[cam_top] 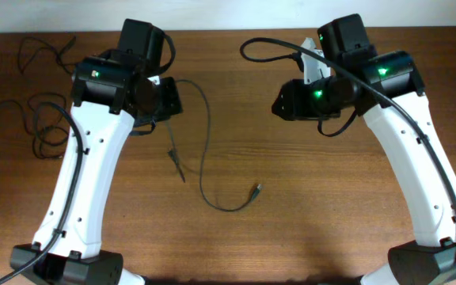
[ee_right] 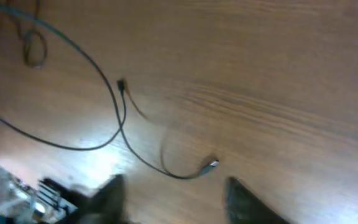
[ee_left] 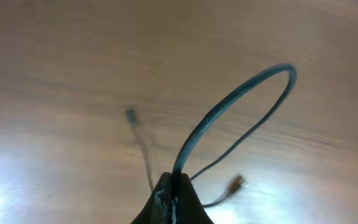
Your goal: Untangle cables
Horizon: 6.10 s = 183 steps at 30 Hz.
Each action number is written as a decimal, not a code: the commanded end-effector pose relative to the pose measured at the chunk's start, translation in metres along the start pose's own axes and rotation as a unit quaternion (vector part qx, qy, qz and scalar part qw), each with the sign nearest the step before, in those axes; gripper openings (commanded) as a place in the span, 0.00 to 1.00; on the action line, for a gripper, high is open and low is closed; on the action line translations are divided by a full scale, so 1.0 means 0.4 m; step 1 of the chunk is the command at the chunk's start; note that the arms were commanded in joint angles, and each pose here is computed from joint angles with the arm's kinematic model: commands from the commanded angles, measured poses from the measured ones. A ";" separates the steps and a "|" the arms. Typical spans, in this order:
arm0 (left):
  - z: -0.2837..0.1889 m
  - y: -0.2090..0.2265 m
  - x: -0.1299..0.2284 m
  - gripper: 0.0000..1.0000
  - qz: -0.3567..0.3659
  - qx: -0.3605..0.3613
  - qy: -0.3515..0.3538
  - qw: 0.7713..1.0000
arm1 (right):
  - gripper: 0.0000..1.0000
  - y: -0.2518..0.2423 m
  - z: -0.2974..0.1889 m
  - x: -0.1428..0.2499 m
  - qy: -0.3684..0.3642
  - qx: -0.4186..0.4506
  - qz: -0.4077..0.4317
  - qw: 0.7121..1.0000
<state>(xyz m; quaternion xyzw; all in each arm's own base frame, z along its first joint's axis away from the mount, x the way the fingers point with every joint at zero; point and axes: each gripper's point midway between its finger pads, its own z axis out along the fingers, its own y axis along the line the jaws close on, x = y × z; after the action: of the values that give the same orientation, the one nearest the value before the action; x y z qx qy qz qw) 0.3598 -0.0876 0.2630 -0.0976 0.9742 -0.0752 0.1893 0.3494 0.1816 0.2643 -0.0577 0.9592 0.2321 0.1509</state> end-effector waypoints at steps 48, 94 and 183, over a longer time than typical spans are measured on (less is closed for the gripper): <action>-0.036 -0.122 0.010 0.84 -0.053 0.179 0.050 0.981 | 0.04 0.278 0.004 0.049 -0.011 -0.151 -0.207 0.967; -0.085 -0.219 0.007 0.34 -0.421 0.244 0.183 0.854 | 0.04 0.384 0.019 -0.001 -0.070 -0.149 -0.088 0.982; -0.229 0.500 -0.012 0.00 -0.077 0.126 -0.097 0.984 | 0.98 -0.160 0.018 0.014 0.026 0.133 0.095 0.986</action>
<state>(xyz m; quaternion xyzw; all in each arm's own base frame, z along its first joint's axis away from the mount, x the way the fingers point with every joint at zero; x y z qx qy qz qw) 0.2961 0.1277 0.3146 -0.2219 0.9085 -0.2101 0.2851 0.3545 0.1303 0.2267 0.0515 0.9862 0.1194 0.1024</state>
